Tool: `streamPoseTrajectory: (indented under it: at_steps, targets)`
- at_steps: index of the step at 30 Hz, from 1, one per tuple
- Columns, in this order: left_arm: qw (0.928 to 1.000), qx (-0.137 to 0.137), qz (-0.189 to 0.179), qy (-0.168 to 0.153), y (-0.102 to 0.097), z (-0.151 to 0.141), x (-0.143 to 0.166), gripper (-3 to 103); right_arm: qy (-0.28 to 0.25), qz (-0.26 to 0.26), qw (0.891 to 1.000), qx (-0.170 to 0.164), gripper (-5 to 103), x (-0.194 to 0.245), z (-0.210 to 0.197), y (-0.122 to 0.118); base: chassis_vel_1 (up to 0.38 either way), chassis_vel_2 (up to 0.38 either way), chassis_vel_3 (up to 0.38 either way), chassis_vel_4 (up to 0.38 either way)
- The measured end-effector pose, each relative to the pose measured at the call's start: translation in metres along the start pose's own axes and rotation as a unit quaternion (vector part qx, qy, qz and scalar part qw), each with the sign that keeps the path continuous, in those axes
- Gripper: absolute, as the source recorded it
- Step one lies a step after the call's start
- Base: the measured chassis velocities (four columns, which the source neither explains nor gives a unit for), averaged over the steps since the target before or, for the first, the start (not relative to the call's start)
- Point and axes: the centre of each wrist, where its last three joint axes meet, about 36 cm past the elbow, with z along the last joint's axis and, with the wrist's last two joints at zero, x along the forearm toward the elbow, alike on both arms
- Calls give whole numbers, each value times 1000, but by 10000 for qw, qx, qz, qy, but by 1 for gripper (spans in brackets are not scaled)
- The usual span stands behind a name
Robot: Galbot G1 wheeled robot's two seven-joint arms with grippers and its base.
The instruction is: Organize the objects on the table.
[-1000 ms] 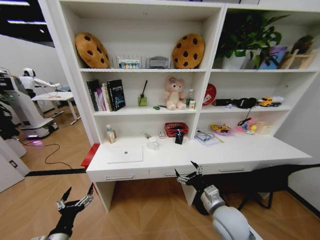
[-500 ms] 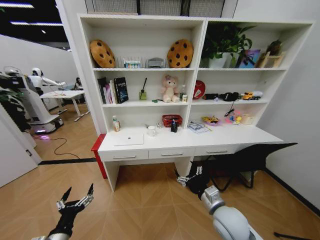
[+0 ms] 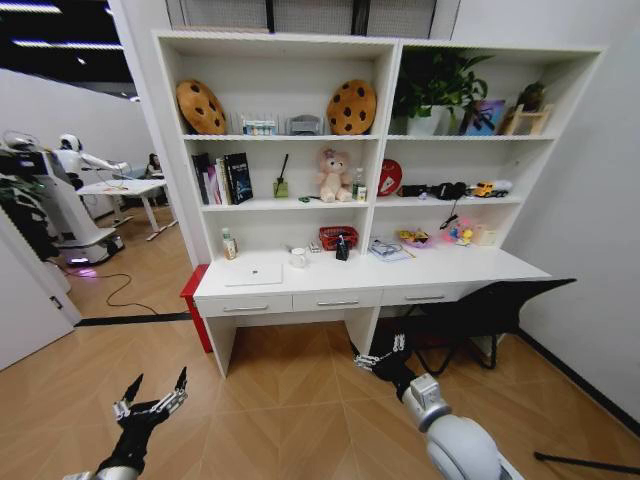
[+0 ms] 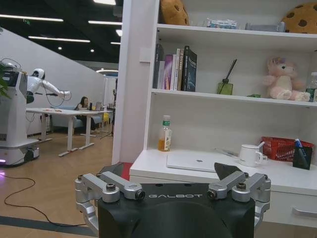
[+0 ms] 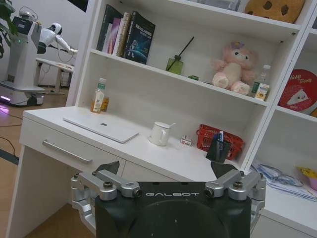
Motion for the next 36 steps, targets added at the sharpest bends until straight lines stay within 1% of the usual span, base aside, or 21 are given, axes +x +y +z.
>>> streamPoseTrajectory:
  at_steps: [7, 16, 20, 22, 23, 25, 36]
  targets:
    - [10000, -1, -1, 2, 0, 0, 0, 100, 28, 15, 10000, -1, 100, 2, 1, 2, 71, 26, 12, 33]
    - [10000, -1, -1, 1, 0, 0, 0, 100, 5, 47, 10000, -44, 100, 3, 1, 2, 0, 0, 0, 0]
    - [10000, 0, -1, 1, 0, 0, 0, 100, -10, 144, 9997, -171, 100, 1, 1, 2, 0, 0, 0, 0]
    - [10000, -1, -1, 1, 0, 0, 0, 100, -35, 381, 9986, -377, 100, 0, -1, -1, 0, 0, 0, 0]
    - [10000, -1, -1, 1, 0, 0, 0, 100, -35, 381, 9986, -377, 100, 0, -1, -1, 0, 0, 0, 0]
    - [10000, -1, -1, 1, 0, 0, 0, 100, -41, 513, 9975, -480, 100, -1, -2, -2, 0, 0, 0, 0]
    - [10000, -1, -1, 1, 0, 0, 0, 100, -42, 537, 9973, -496, 100, -1, -3, -3, 0, 0, 0, 0]
